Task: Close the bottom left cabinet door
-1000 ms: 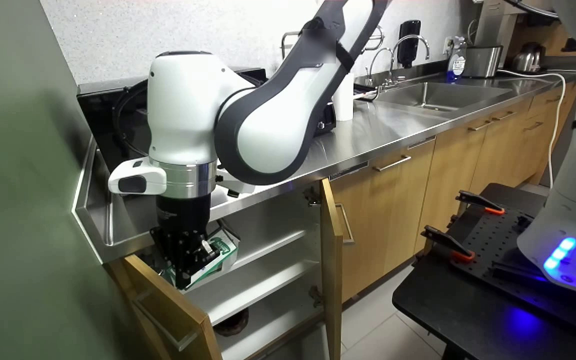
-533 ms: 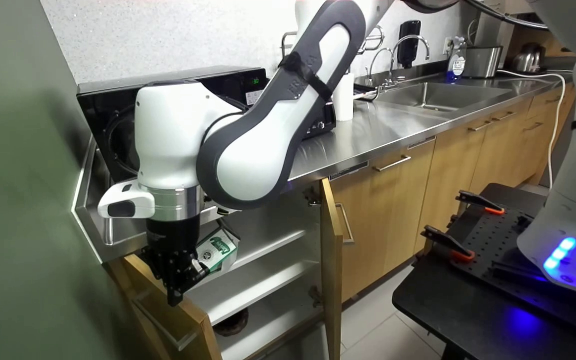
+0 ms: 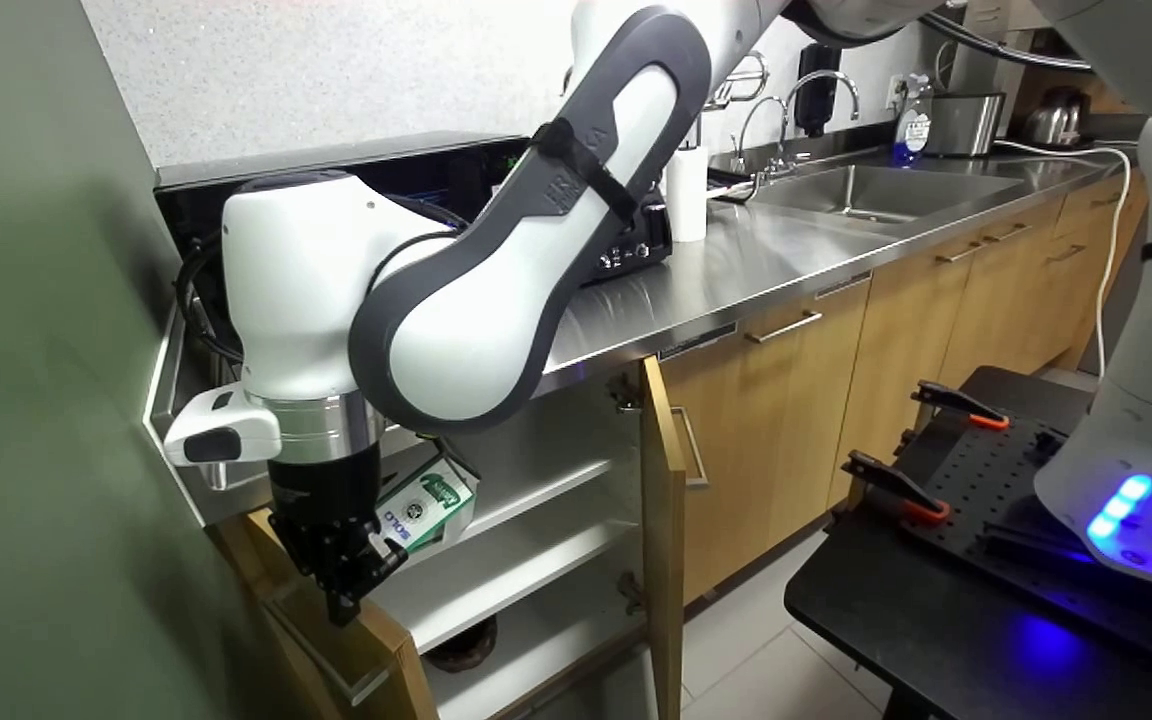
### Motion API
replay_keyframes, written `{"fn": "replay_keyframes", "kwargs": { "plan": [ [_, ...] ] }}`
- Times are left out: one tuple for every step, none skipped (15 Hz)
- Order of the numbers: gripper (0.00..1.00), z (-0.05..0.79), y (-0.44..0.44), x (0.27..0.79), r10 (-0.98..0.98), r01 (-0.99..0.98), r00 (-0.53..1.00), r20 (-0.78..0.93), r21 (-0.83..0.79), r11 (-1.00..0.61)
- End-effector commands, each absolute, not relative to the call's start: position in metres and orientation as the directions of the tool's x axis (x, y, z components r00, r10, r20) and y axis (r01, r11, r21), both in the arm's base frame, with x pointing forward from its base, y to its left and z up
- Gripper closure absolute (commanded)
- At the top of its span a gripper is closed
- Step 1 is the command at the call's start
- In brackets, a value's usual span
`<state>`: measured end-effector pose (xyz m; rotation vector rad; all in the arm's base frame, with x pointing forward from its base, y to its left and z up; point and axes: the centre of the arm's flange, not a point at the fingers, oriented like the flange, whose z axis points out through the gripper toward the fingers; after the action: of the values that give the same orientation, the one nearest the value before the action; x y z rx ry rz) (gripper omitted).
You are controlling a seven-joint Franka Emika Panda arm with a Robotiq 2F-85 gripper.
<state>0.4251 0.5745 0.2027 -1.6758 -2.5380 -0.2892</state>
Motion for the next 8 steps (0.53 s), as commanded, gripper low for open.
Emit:
{"fn": "replay_keyframes", "kwargs": {
  "plan": [
    [1.00,0.206,0.589,0.428,0.901,0.914,-0.404,0.156,0.115,0.390],
    [1.00,0.212,0.593,0.424,0.896,0.910,-0.412,0.165,0.128,0.395],
    [1.00,0.218,0.596,0.420,0.891,0.905,-0.420,0.169,0.144,0.400],
    [1.00,0.225,0.600,0.415,0.886,0.900,-0.430,0.175,0.160,0.405],
    [1.00,0.232,0.605,0.412,0.884,0.899,-0.433,0.179,0.165,0.406],
    [1.00,0.235,0.609,0.412,0.887,0.901,-0.426,0.176,0.171,0.399],
    [1.00,0.234,0.612,0.414,0.889,0.904,-0.421,0.177,0.162,0.396],
    [1.00,0.229,0.613,0.418,0.894,0.909,-0.413,0.174,0.147,0.391]
  ]
}}
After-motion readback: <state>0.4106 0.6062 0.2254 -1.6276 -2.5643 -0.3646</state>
